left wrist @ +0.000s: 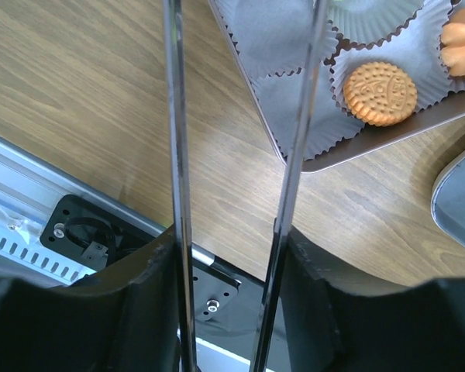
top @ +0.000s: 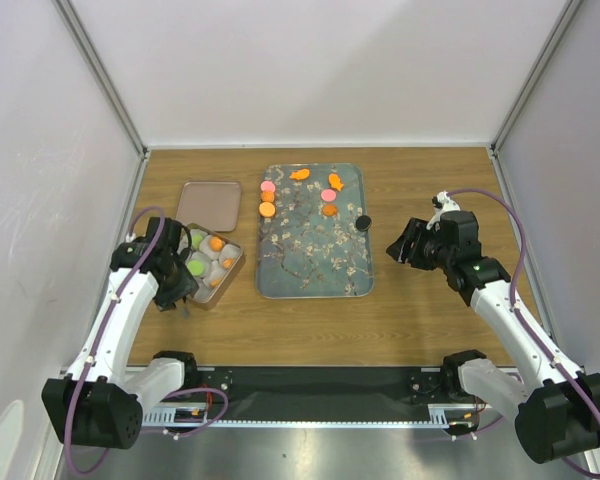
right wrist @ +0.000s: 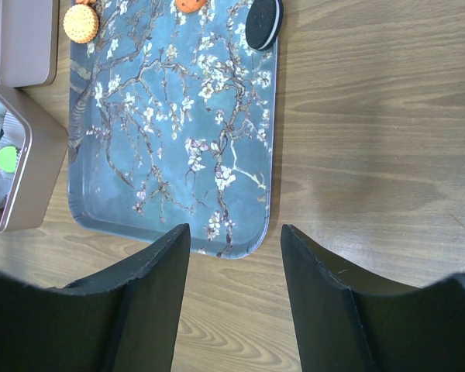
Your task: Pack the cookies
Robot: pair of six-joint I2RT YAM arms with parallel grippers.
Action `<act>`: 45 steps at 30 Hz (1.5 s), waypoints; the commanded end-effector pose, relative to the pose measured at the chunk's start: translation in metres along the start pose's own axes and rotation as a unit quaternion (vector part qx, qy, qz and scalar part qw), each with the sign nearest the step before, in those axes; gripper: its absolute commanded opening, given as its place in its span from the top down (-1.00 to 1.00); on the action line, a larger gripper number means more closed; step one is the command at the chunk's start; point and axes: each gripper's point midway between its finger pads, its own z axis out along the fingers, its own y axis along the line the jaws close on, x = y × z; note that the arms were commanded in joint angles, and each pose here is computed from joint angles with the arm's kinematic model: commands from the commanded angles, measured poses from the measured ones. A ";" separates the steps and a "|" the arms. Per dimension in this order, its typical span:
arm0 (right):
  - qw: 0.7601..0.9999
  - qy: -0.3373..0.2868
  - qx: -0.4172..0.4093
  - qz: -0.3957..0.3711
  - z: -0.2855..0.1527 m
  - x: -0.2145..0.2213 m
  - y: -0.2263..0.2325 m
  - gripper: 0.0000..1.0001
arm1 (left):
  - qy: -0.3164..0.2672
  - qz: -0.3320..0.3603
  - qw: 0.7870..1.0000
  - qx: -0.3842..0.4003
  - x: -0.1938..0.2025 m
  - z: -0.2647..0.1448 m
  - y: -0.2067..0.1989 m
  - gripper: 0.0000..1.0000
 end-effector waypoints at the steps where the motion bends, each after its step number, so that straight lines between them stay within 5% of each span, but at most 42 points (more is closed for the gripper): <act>1: 1.000 -0.019 -0.014 -0.005 -0.002 -0.007 0.007 -0.13 | -0.024 -0.023 0.999 -0.011 -0.010 -0.001 0.004 -0.07; 10: 1.000 -0.020 -0.015 -0.006 -0.002 -0.007 0.007 -0.13 | -0.034 -0.015 0.999 0.014 -0.017 -0.009 -0.004 -0.08; 19: 1.000 -0.019 -0.014 -0.006 -0.001 -0.008 0.007 -0.13 | -0.106 0.043 0.990 0.079 -0.051 -0.049 -0.040 -0.08; 27: 1.000 -0.016 -0.009 -0.006 0.001 -0.007 0.004 -0.13 | -0.133 0.192 0.967 0.097 -0.051 -0.070 -0.138 -0.10; 36: 1.000 -0.017 -0.002 -0.006 0.002 -0.007 0.002 -0.13 | -0.115 0.305 0.941 0.088 -0.050 -0.037 -0.242 -0.13; 45: 1.000 -0.016 0.000 -0.007 0.002 -0.007 0.001 -0.13 | -0.096 0.337 0.935 0.053 -0.048 -0.004 -0.265 -0.13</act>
